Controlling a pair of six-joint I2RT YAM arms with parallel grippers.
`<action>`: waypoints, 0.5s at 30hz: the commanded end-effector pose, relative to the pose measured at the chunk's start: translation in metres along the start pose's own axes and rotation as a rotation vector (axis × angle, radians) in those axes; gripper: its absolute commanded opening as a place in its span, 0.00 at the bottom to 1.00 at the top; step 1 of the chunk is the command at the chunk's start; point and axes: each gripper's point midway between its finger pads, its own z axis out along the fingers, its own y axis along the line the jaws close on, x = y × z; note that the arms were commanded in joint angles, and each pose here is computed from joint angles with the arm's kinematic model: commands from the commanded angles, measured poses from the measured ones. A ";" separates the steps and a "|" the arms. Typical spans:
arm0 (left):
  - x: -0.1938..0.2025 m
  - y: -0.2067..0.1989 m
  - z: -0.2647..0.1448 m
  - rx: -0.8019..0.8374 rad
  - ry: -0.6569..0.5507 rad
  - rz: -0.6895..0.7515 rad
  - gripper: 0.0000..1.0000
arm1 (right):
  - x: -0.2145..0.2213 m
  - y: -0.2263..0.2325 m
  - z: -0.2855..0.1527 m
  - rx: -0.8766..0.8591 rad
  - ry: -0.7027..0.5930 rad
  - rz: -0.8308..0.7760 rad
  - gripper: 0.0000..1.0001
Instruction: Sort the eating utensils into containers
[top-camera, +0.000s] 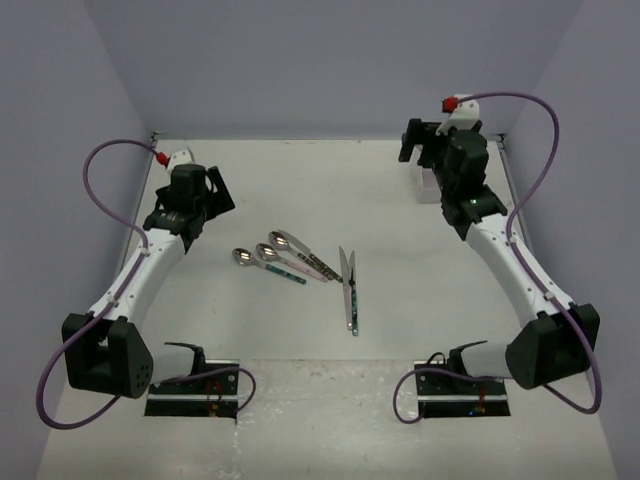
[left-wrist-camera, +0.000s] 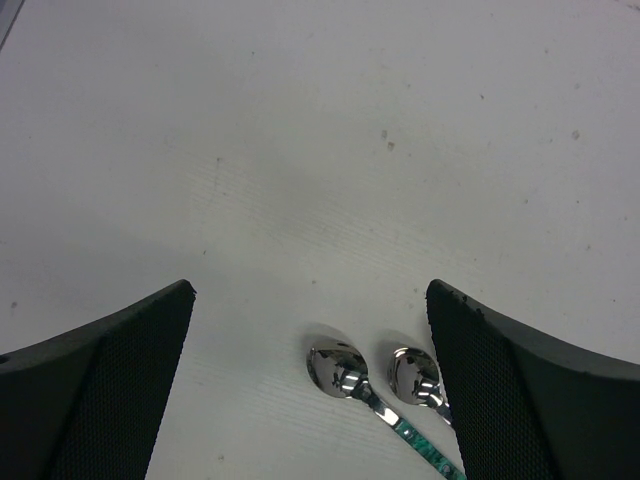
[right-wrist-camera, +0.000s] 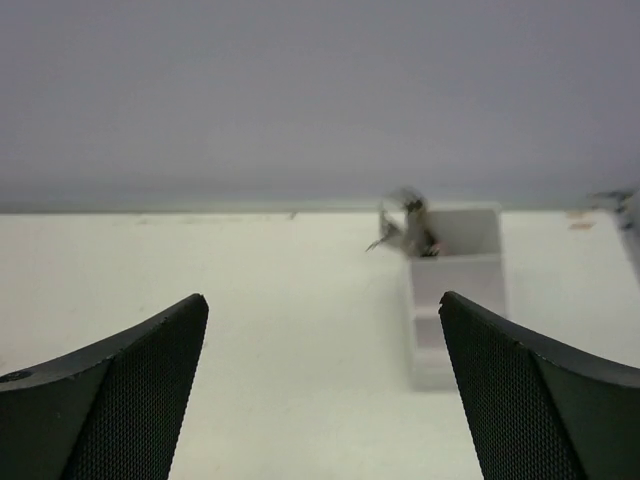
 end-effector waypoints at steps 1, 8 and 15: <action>-0.005 -0.011 -0.009 0.075 -0.041 -0.023 1.00 | 0.118 0.023 -0.054 0.018 0.383 0.092 0.99; 0.029 -0.007 -0.007 0.098 0.025 -0.047 1.00 | 0.238 0.064 -0.133 0.004 0.772 0.116 0.99; 0.055 0.003 -0.011 0.102 0.055 -0.068 1.00 | 0.296 0.099 -0.177 -0.101 0.968 0.031 0.99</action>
